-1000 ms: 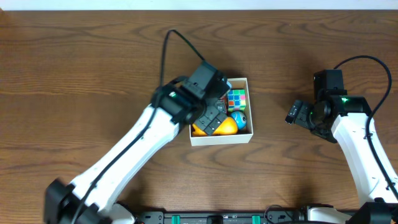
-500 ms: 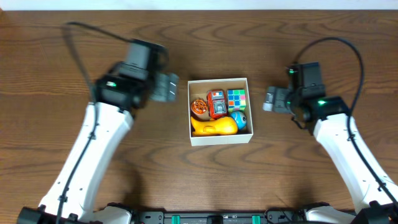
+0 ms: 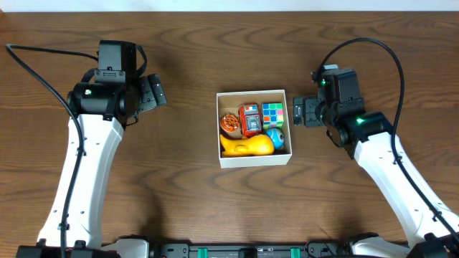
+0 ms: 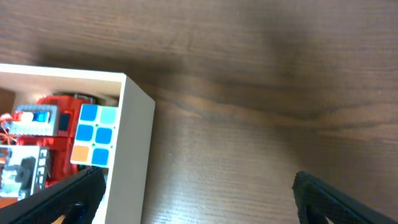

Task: Pack container

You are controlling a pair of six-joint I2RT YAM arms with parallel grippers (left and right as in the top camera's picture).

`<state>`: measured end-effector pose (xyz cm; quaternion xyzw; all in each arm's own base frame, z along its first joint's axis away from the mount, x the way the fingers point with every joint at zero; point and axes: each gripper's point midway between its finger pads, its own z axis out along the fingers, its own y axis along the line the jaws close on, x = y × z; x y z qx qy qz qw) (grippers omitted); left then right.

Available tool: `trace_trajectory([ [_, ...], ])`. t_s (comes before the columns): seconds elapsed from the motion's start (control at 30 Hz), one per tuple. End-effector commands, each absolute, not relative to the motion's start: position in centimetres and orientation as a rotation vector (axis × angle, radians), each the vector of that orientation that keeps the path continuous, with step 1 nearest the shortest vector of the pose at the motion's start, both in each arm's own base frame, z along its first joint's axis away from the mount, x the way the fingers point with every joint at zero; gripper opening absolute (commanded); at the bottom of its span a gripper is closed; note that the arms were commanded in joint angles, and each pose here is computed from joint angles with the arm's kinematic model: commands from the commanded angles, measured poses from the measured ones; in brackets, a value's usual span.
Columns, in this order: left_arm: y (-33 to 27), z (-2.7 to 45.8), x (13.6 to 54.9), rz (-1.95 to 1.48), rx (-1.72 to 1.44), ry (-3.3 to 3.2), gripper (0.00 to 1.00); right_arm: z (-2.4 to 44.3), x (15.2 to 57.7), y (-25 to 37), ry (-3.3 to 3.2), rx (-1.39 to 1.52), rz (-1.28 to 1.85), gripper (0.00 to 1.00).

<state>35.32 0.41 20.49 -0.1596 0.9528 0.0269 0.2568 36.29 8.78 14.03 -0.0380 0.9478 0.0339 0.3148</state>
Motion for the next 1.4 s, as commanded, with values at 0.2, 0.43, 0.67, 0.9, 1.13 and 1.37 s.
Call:
trace_trajectory([
  [0.2, 0.6, 20.9, 34.8, 0.094, -0.398, 2.599, 0.98, 14.2, 35.1, 11.7, 2.487, -0.291, 0.081, 0.99],
  [0.43, 0.6, 20.7, 34.4, 0.099, -0.398, 2.616, 0.98, 16.0, 32.6, 16.3, 2.423, -0.507, 0.134, 0.81],
  [0.67, 0.6, 20.6, 34.2, 0.101, -0.399, 2.623, 0.98, 16.1, 29.9, 19.7, 2.405, -0.655, 0.187, 0.19],
  [0.9, 0.6, 20.6, 34.2, 0.101, -0.400, 2.623, 0.98, 15.8, 28.2, 23.2, 2.380, -0.773, 0.291, 0.08],
  [1.13, 0.6, 20.5, 34.0, 0.105, -0.400, 2.634, 0.98, 13.2, 27.7, 24.2, 2.479, -0.729, 0.312, 0.01],
  [1.37, 0.6, 20.5, 34.0, 0.105, -0.400, 2.634, 0.98, 10.6, 27.7, 24.2, 2.602, -0.584, 0.318, 0.01],
])
